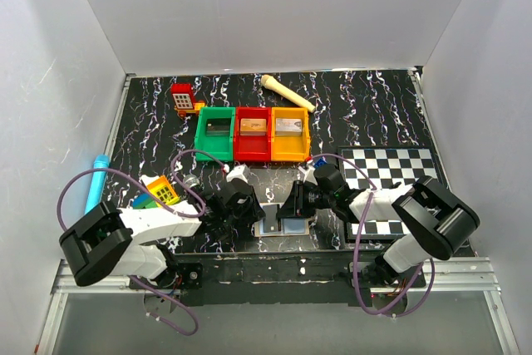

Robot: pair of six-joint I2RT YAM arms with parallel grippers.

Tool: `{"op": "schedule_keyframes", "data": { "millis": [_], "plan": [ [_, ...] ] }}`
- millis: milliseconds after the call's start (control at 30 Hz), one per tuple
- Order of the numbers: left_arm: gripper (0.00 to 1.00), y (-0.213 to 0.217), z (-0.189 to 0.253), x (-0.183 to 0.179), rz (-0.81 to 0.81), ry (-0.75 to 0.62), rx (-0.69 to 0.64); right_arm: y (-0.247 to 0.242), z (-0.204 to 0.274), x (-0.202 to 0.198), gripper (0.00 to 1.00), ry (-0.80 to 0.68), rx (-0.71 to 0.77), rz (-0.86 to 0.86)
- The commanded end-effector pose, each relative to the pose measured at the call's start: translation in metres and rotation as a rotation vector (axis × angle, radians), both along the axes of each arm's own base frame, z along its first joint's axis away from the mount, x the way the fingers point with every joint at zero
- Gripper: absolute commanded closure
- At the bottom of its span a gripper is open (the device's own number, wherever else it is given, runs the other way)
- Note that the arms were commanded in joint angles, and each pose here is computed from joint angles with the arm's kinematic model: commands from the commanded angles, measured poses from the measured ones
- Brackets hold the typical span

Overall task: Take the credit cards out of the card holder
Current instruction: Remove the credit card from the card holder.

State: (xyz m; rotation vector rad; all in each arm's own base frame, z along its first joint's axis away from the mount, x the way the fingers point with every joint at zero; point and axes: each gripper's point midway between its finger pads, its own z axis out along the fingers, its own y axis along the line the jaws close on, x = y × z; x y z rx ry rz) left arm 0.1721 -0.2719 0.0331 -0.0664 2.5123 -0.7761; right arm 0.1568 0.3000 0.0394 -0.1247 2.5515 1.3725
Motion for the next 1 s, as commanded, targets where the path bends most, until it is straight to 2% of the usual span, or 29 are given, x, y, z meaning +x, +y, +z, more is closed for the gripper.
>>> {"op": "schedule_keyframes", "data": {
  "millis": [0,167,333,500,967],
  "plan": [
    [0.80,0.008,0.013,0.004,0.029,-0.044,-0.007,0.004,0.004,0.002,0.71,-0.008,0.040,0.009],
    [0.78,0.010,0.017,0.005,0.033,-0.057,-0.013,0.006,0.004,0.002,0.70,-0.007,0.042,0.015],
    [0.90,0.007,0.011,0.005,0.019,-0.043,0.007,0.007,0.005,0.003,0.70,-0.005,0.046,0.018],
    [0.98,0.004,0.006,0.006,0.009,-0.029,0.029,0.007,0.005,0.002,0.70,-0.007,0.047,0.019],
    [1.00,-0.002,-0.001,0.005,-0.018,-0.009,0.039,0.010,0.009,0.001,0.69,-0.010,0.065,0.038]
  ]
}}
